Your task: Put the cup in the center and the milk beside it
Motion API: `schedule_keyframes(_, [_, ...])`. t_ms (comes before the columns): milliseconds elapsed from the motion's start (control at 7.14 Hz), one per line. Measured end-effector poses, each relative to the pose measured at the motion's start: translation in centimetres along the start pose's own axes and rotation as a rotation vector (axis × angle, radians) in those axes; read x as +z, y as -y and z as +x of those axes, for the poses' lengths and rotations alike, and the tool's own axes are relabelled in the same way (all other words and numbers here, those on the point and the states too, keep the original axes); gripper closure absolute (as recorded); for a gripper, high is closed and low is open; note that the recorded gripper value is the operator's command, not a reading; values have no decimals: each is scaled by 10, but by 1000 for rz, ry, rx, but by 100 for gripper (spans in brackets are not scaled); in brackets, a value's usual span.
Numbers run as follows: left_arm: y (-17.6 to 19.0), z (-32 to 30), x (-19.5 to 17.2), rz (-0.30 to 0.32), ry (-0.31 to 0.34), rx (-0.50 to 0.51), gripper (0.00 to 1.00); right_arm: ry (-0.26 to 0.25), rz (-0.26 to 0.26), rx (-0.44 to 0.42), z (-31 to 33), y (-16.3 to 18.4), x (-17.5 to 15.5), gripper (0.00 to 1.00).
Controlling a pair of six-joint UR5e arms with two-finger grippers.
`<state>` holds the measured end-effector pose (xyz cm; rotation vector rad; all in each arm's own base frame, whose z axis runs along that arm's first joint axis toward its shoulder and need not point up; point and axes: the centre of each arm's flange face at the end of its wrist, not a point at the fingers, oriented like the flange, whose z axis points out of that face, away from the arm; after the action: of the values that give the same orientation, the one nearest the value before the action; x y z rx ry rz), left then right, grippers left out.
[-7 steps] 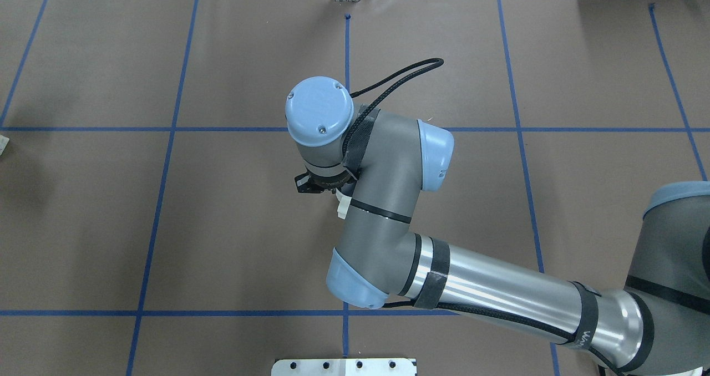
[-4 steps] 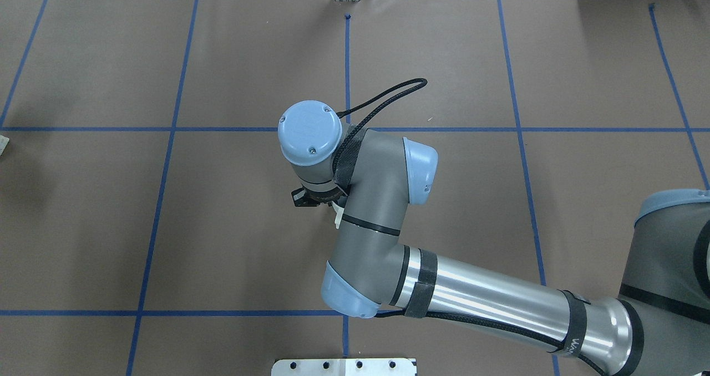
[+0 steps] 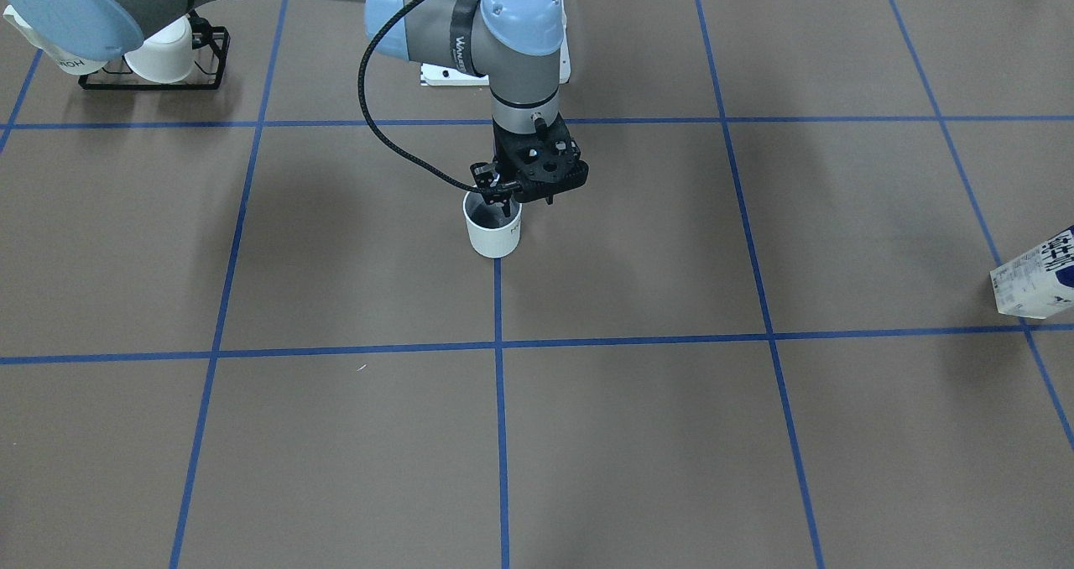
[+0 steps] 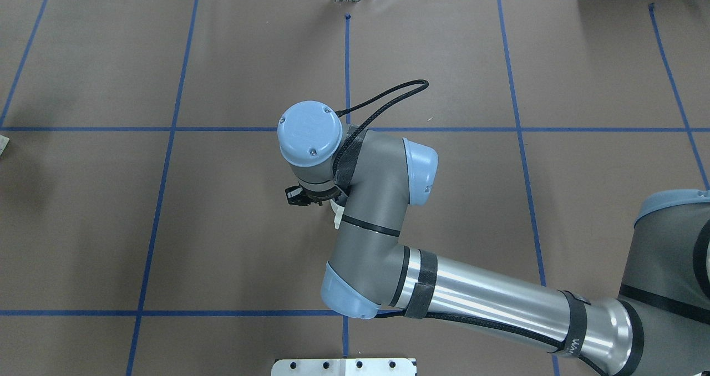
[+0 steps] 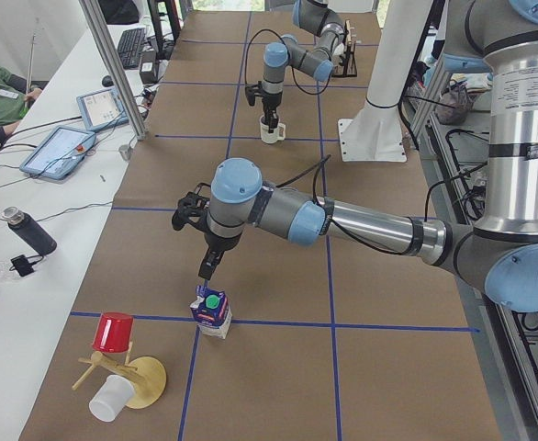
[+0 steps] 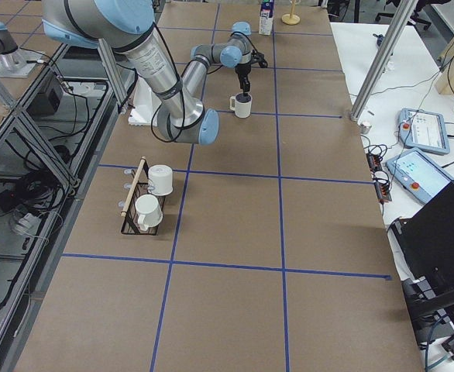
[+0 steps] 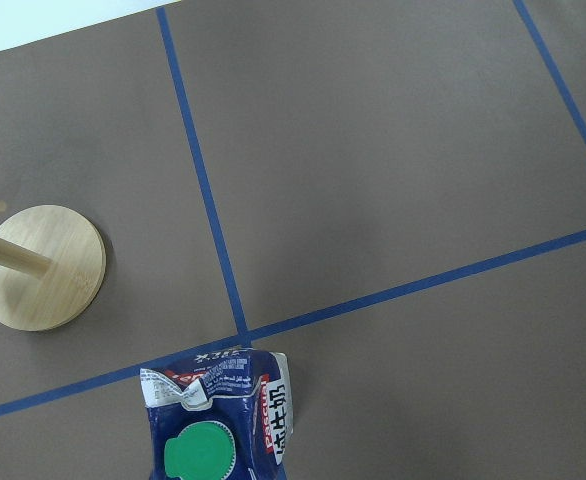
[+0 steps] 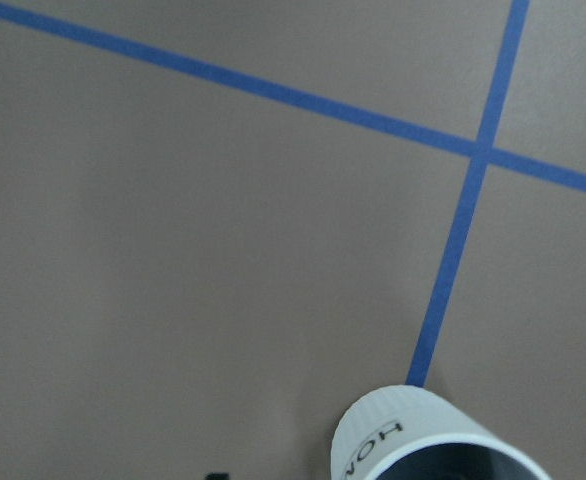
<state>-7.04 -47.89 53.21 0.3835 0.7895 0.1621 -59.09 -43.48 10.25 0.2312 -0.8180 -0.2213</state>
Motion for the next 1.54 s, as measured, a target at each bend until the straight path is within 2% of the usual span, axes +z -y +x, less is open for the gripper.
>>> schedule_keyframes(280, [-1, -3, 3, -6, 0, -5, 1, 78, 14, 45, 54, 51, -62, 0])
schedule_keyframes(420, [-1, -2, 2, -4, 0, -2, 1, 110, 9, 58, 105, 84, -93, 0])
schedule_keyframes(561, [3, 2, -2, 6, 0, 7, 1, 123, 4, 52, 175, 105, -113, 0])
schedule_keyframes(701, [8, 7, -7, 18, 1, 18, 1, 104, 9, 18, 252, 101, -118, 0])
schedule_keyframes(981, [17, 13, -13, 37, 2, 40, 1, -25, 29, -84, 422, 55, -118, 0])
schedule_keyframes(1121, [18, 14, -14, 45, 2, 50, 1, -81, 14, -102, 502, 32, -124, 0])
schedule_keyframes(1401, [14, 12, -12, 46, 3, 58, 1, -152, -45, -86, 645, -42, -133, 0])
schedule_keyframes(1541, [11, 11, -11, 43, 3, 57, 1, -175, -99, -62, 705, -100, -128, 0])
